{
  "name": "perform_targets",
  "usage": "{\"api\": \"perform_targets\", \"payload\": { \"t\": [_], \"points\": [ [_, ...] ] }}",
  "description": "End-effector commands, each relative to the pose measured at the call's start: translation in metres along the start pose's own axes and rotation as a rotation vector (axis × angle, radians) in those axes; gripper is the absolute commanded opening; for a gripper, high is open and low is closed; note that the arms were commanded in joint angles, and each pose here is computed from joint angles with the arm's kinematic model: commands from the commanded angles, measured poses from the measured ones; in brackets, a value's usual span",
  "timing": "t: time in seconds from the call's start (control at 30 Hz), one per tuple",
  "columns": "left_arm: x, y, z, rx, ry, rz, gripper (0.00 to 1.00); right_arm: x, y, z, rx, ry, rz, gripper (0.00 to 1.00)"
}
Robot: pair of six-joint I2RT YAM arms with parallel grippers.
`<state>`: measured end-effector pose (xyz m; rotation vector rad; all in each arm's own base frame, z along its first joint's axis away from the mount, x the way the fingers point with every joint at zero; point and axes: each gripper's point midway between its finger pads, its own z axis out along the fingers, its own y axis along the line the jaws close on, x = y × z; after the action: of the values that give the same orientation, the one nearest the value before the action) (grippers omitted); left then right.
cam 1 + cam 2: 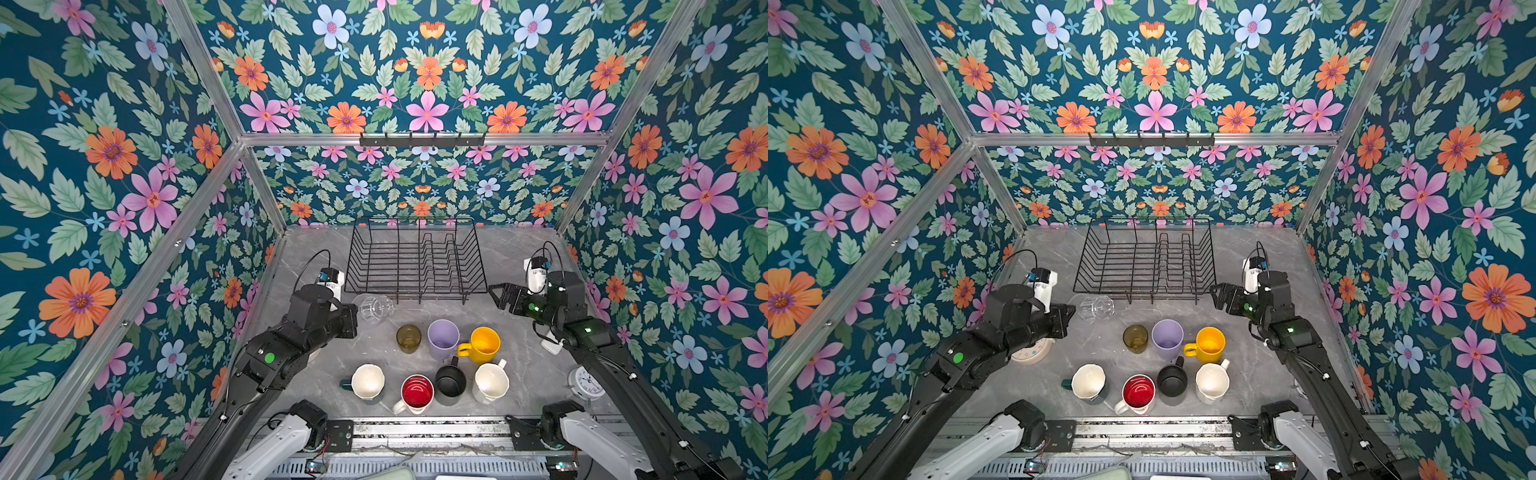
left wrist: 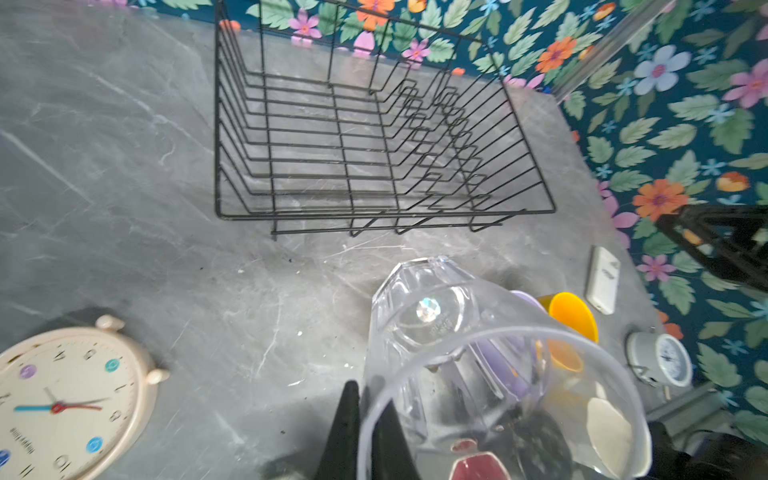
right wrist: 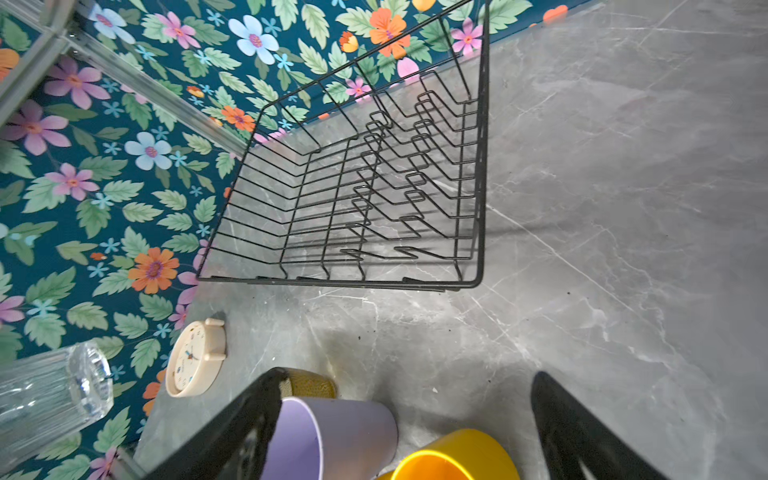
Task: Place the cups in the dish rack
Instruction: 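Lift the clear tumbler with the left gripper toward the right gripper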
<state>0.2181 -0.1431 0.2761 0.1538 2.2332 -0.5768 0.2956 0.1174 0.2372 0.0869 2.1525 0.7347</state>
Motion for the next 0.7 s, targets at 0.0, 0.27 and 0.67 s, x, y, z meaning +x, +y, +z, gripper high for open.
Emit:
{"api": "perform_targets", "payload": {
  "t": [0.0, 0.27, 0.67],
  "points": [
    [-0.030, -0.038, 0.001, 0.199, -0.116, -0.016, 0.00, -0.009, 0.029, -0.005, -0.143, -0.017, -0.023, 0.93],
    [-0.055, -0.094, 0.012, 0.529, -0.203, -0.038, 0.00, -0.017, 0.109, -0.040, -0.599, -0.017, -0.040, 0.94],
    [-0.061, -0.109, 0.029, 0.868, -0.148, -0.121, 0.00, -0.026, 0.145, -0.061, -0.805, -0.033, -0.062, 0.97]
  ]
}}
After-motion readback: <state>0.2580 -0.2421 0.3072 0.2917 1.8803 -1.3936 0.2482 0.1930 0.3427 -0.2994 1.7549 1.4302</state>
